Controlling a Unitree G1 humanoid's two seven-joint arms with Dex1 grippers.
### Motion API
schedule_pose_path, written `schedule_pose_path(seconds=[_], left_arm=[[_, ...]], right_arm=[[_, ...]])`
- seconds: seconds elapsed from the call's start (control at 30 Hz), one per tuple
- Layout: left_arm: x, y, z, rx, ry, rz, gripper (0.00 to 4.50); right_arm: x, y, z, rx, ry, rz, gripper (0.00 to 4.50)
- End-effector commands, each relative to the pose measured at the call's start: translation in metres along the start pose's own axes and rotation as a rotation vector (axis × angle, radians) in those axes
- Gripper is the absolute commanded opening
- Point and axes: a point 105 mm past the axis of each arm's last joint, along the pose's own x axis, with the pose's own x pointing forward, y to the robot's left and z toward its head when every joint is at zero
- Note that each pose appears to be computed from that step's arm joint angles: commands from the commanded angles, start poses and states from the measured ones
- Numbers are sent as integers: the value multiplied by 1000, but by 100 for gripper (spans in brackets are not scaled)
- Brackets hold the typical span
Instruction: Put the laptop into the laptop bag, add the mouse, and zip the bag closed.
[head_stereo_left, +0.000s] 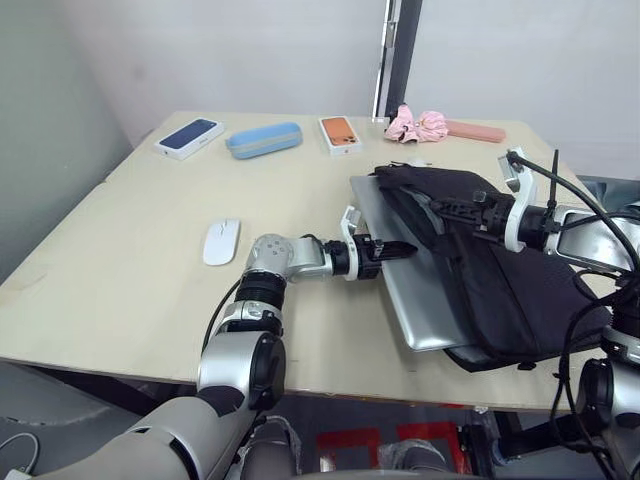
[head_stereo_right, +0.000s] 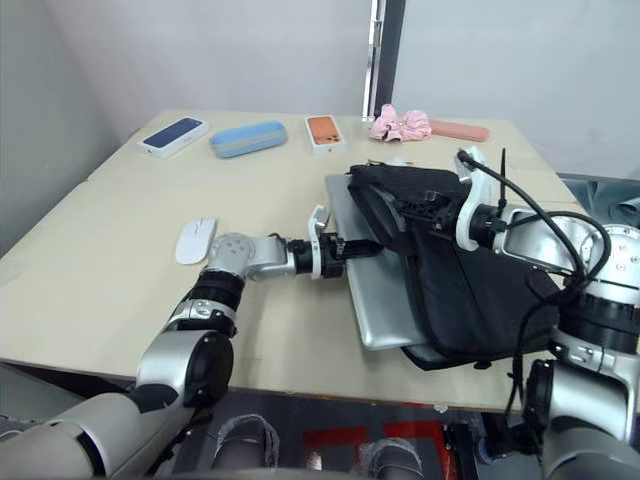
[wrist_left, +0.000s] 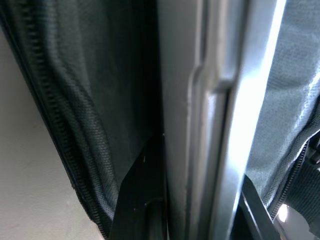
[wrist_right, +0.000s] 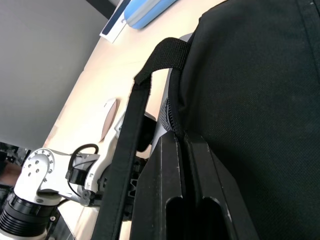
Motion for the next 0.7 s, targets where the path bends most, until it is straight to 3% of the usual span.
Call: schedule_pose_path(seconds=[0.03,0.7], left_arm=[[9,-46,15,77,-44,-187,34],[68,-47,-2,28,-46,-173,34]], right_arm=[[-5,13,10,15,-42,41,2],[0,17,10,36,-47,48,2]])
